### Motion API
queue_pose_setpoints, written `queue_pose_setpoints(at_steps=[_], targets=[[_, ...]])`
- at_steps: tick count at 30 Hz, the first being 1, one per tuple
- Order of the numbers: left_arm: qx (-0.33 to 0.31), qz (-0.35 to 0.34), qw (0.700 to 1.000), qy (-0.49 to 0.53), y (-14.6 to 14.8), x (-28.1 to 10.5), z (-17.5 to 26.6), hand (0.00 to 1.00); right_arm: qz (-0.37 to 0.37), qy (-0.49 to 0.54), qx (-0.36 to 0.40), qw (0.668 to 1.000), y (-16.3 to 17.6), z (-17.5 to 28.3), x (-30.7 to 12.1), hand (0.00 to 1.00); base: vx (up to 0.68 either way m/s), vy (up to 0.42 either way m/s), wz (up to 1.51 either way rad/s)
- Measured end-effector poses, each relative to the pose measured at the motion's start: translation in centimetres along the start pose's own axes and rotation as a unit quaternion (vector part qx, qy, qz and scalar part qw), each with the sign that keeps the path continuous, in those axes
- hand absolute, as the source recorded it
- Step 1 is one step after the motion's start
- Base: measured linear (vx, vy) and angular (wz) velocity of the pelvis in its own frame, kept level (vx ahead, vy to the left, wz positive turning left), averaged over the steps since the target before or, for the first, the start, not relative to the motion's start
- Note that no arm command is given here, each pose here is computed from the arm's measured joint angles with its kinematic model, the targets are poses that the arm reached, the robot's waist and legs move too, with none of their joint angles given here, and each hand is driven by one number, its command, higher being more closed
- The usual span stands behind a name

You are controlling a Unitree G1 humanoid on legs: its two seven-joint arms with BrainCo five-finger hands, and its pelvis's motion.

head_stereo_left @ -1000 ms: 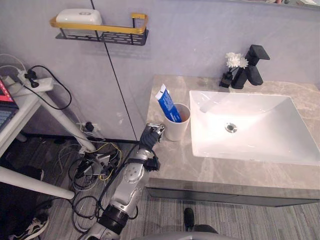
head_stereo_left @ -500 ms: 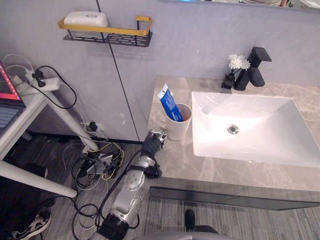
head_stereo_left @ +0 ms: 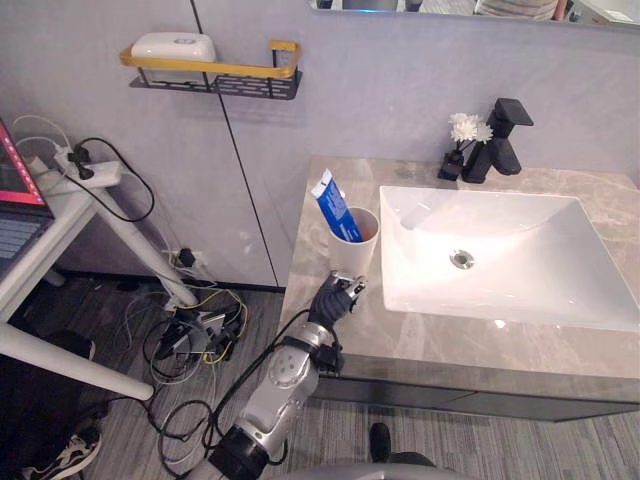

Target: Organize washtable

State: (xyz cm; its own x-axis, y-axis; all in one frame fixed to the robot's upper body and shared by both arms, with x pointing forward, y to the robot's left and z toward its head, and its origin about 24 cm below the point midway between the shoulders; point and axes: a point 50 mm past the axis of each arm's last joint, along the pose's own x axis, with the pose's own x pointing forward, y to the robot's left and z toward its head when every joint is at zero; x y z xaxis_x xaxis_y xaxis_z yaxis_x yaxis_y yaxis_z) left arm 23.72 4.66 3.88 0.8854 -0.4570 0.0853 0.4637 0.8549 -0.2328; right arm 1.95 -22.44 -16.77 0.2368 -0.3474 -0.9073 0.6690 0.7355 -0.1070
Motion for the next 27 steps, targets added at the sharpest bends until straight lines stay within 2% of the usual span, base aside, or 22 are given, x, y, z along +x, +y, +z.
queue_pose_setpoints(at_steps=[12,27], targets=[[0.029,0.01,1.0,-0.003,0.9,2.6,0.2,1.0,0.0,0.0,0.001,1.0,0.0,0.0,0.0,0.0,0.01,0.004,-0.09],[0.038,0.108,0.993,-0.027,4.2,4.7,2.0,1.0,-0.001,-0.001,0.006,1.0,0.1,0.1,0.0,0.0,0.0,-0.001,-0.04]])
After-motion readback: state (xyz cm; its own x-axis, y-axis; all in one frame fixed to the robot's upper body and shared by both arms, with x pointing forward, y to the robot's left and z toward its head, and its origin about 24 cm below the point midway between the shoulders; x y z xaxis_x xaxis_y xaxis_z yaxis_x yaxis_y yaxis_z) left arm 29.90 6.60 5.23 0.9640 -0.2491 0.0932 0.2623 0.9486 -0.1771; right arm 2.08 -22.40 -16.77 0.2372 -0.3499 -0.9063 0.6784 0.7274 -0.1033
